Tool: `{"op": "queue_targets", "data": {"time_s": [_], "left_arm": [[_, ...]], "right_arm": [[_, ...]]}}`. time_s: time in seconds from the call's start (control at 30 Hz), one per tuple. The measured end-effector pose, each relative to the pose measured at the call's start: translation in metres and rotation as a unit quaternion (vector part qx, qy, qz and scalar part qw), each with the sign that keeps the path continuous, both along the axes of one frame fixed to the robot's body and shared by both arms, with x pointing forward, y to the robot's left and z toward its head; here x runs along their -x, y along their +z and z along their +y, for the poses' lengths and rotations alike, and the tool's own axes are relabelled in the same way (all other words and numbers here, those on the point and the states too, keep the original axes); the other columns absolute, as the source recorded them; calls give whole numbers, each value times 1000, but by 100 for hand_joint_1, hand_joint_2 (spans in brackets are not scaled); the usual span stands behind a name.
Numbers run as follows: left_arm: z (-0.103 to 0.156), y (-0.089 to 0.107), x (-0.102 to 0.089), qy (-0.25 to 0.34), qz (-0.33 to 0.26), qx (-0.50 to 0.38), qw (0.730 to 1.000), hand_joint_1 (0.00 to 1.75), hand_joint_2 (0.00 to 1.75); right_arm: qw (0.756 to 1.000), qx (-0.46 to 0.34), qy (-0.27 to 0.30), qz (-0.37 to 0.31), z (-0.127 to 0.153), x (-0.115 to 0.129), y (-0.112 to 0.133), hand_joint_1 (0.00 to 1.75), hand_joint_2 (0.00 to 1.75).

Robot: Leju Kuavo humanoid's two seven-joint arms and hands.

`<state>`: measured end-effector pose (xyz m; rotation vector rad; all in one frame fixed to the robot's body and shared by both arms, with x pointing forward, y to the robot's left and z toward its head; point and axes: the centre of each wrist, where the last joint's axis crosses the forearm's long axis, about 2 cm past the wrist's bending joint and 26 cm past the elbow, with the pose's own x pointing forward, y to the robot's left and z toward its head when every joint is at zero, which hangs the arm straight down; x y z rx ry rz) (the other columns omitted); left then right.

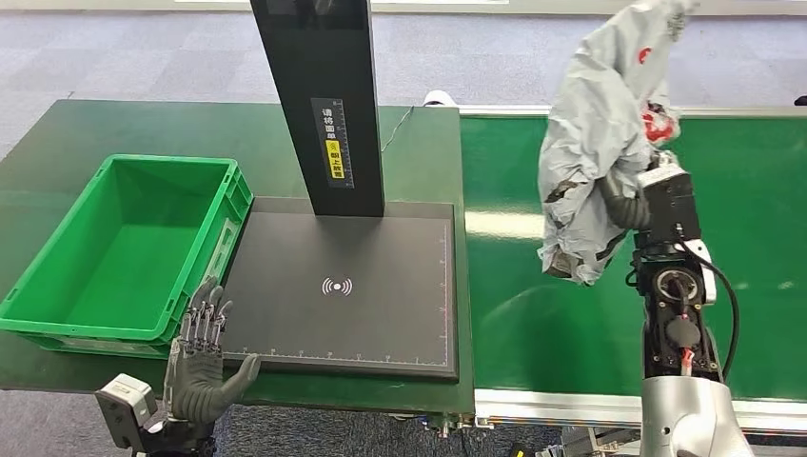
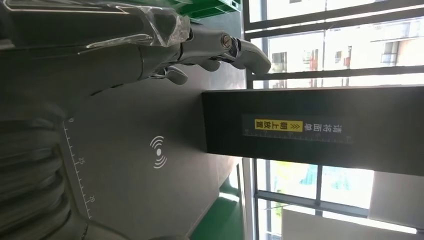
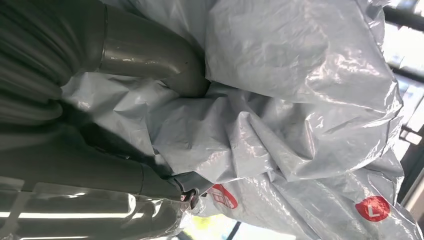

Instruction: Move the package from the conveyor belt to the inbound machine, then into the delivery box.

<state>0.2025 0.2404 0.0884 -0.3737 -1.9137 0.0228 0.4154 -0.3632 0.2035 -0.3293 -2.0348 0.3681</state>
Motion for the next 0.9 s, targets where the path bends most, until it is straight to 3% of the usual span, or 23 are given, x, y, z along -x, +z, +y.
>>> {"op": "queue_targets", "data": {"time_s": [0.23,0.43,0.67,0.87,0.9], "left_arm": [[1,1,-9,-8,-8,-4,1000,0,175],[1,-3,-4,-12,-1,-7,1000,0,175],[3,-5,-2,-17,4,-12,1000,0,175],[4,-7,0,-16,13,-14,1000,0,175],[4,-7,1,-16,15,-14,1000,0,175]], "right_arm": [[980,79,181,31,108,2,3,175,175],[948,154,274,53,171,12,-9,175,175],[896,250,349,117,193,18,-33,175,175],[862,315,359,168,193,17,-45,175,175],[859,322,359,174,193,16,-46,165,175]]}}
